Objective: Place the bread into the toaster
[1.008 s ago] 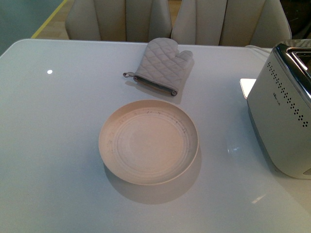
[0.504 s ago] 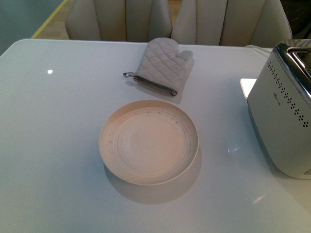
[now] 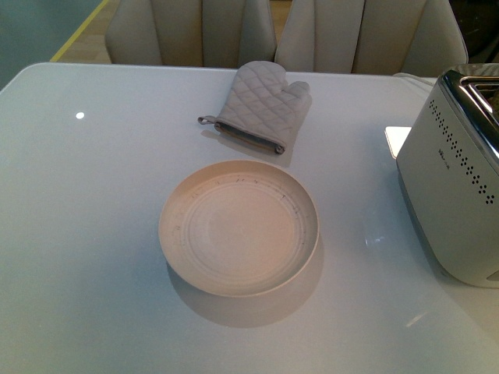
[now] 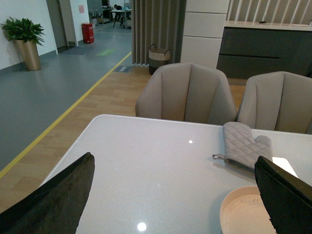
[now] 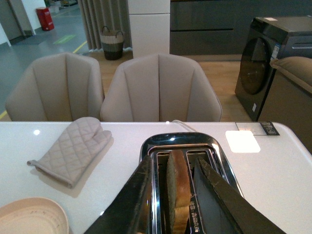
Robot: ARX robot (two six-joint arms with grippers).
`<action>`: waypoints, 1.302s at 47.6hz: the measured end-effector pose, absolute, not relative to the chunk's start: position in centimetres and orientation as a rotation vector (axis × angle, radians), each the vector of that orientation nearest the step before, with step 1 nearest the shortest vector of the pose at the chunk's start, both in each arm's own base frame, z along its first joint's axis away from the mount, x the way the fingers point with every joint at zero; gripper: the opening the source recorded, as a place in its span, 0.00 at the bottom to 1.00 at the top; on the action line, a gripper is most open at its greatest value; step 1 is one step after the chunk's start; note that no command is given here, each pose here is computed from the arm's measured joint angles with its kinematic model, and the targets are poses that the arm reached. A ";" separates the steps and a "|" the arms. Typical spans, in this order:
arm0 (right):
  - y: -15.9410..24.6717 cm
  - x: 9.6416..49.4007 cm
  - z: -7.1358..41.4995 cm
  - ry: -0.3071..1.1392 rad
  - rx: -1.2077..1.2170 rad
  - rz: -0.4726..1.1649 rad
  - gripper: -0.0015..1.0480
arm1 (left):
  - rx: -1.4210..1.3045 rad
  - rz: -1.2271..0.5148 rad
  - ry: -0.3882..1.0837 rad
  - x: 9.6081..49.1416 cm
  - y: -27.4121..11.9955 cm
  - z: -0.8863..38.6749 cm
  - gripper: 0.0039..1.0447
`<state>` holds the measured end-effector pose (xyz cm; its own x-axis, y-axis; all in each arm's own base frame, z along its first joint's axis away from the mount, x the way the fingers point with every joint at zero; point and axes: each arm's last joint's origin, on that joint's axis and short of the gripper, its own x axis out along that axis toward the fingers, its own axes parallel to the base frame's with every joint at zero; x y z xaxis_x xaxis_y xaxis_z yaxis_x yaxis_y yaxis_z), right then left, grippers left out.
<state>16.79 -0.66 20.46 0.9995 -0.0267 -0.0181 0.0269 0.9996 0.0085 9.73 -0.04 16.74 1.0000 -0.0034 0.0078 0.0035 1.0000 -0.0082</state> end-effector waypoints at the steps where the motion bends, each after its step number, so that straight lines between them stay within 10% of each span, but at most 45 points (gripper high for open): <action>1: -0.4 16.5 20.3 0.013 0.008 -0.016 0.21 | -0.008 -0.003 -0.008 9.7 0.0 16.7 0.94; 5: -0.1 15.7 19.7 0.005 0.006 0.000 0.02 | -0.008 -0.004 -0.008 9.7 0.0 16.7 0.94; 62: 0.0 11.2 17.3 -0.020 0.004 -0.004 0.02 | -0.008 -0.003 -0.007 9.7 0.0 16.7 0.94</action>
<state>11.17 -0.04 17.26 0.9998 -0.0038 0.0196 0.0037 1.0000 0.0036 9.73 -0.04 16.74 1.0000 -0.0034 0.0074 0.0035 1.0000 -0.0082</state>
